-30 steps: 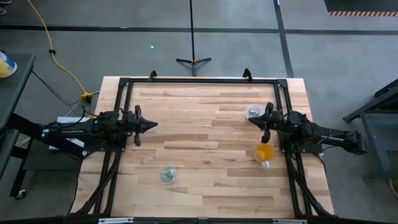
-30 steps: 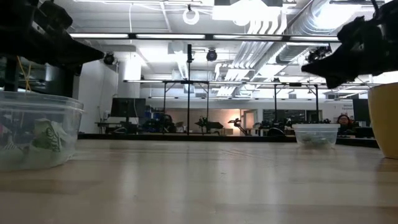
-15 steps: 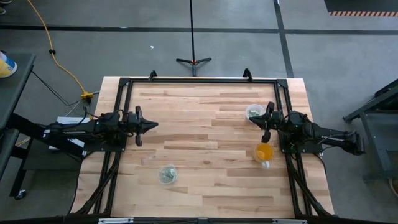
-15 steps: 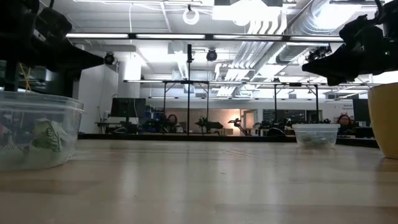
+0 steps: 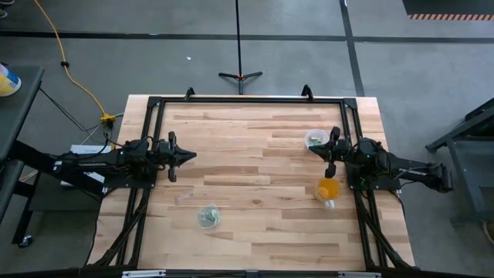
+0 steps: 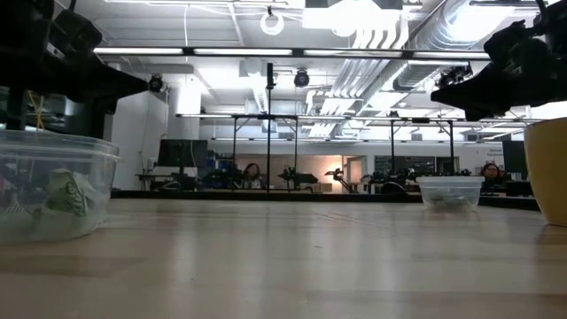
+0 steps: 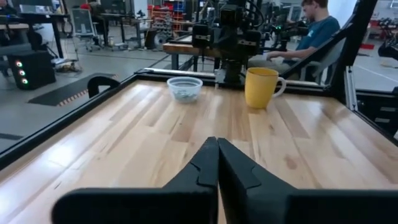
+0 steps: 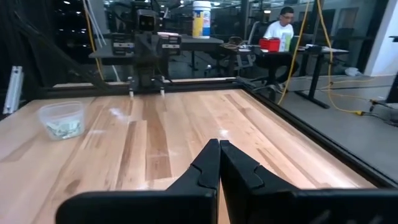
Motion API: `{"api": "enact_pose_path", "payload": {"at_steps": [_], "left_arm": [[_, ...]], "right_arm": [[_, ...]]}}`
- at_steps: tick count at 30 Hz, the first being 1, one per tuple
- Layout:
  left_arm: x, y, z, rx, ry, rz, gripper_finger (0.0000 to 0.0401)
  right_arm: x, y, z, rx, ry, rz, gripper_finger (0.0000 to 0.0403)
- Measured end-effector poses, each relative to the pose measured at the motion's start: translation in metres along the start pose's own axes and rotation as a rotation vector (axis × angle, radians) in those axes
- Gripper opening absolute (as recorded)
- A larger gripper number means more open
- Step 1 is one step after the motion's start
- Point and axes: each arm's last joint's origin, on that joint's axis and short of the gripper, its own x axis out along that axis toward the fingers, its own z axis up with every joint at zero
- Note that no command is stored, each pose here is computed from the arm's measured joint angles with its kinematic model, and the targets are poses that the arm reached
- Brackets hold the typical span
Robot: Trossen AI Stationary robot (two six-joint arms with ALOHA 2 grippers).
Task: Pick and place Stevia / Truvia into bins
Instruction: Return to Home Position
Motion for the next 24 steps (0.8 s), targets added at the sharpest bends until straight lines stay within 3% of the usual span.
{"api": "enact_pose_path", "payload": {"at_steps": [6, 10, 24], "left_arm": [[0.0, 0.0, 0.0, -0.012, 0.0, 0.0, 0.0077], [0.0, 0.0001, 0.0, 0.035, 0.0, 0.005, 0.0073], [0.0001, 0.0002, -0.0002, 0.034, 0.001, 0.007, 0.0066]], "right_arm": [[0.0, -0.0004, -0.0001, 0.001, 0.0, -0.013, 0.0004], [0.0, -0.0004, -0.0001, 0.002, 0.0, -0.012, 0.0001], [0.0, -0.0004, -0.0001, 0.002, 0.0, -0.013, 0.0001]]}}
